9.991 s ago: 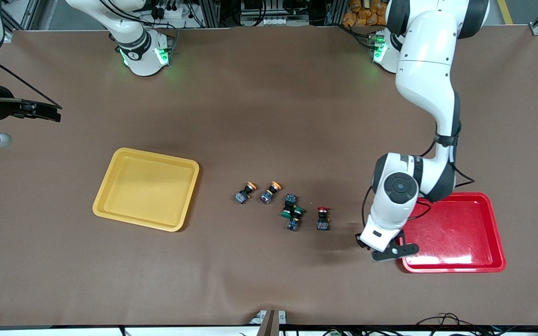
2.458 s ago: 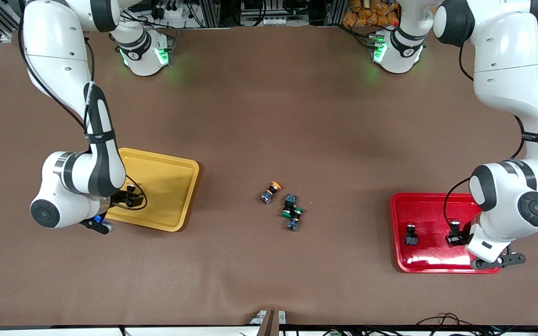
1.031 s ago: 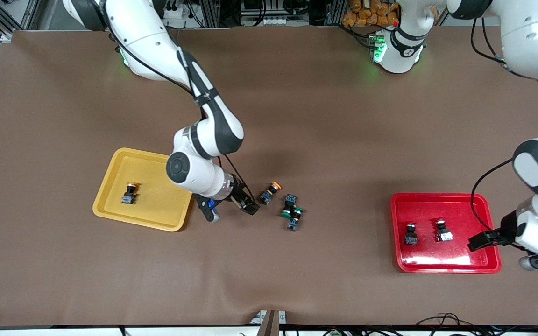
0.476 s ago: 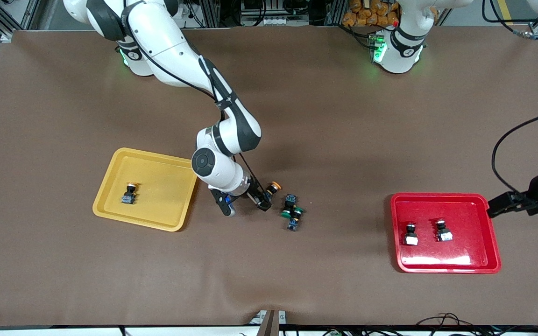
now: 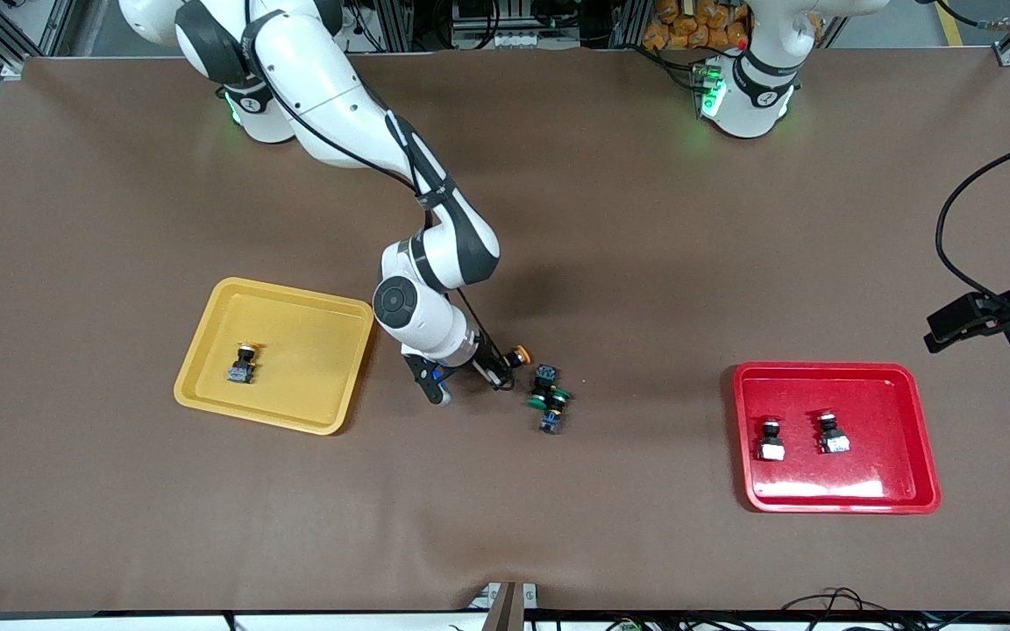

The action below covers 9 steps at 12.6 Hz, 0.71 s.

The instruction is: Place red and yellow buttons in trays

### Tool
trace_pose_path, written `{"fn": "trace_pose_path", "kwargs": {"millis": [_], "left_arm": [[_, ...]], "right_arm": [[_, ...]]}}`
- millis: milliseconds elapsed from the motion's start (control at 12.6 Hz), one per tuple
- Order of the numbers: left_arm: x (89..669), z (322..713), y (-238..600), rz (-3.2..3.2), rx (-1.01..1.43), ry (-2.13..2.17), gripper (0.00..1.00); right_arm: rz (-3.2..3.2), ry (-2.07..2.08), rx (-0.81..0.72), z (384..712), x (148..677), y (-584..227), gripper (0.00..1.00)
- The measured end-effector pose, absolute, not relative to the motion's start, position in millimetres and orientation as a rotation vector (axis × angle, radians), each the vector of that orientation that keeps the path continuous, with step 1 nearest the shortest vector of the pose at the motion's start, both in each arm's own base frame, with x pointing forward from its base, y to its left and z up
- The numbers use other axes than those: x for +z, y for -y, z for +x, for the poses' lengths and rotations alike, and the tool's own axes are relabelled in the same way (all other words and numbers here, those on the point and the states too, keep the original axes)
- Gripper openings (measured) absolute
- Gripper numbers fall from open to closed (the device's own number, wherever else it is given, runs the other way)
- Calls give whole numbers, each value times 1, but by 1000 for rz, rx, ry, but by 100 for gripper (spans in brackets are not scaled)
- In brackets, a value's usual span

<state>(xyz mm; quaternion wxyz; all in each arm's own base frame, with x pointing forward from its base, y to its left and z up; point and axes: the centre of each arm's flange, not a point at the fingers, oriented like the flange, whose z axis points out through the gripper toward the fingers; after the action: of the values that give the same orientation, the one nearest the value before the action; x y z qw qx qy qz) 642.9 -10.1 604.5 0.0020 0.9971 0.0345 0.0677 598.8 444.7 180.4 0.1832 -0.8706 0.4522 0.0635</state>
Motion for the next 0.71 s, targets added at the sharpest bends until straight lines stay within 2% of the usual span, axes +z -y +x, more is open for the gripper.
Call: {"fn": "trace_pose_path", "kwargs": {"millis": [159, 317, 555, 714], "left_arm": [[614, 631, 11, 3121, 208, -102, 100], [621, 615, 9, 3112, 207, -103, 100], [636, 592, 3, 3099, 224, -109, 100], [637, 587, 2, 3097, 220, -107, 100]], "right_arm": [[-2505, -1279, 260, 608, 198, -433, 33], [-2630, -1282, 381, 634, 240, -389, 33], [-2835, -1139, 524, 666, 309, -284, 33], [-2933, -953, 561, 677, 318, -213, 33]]}}
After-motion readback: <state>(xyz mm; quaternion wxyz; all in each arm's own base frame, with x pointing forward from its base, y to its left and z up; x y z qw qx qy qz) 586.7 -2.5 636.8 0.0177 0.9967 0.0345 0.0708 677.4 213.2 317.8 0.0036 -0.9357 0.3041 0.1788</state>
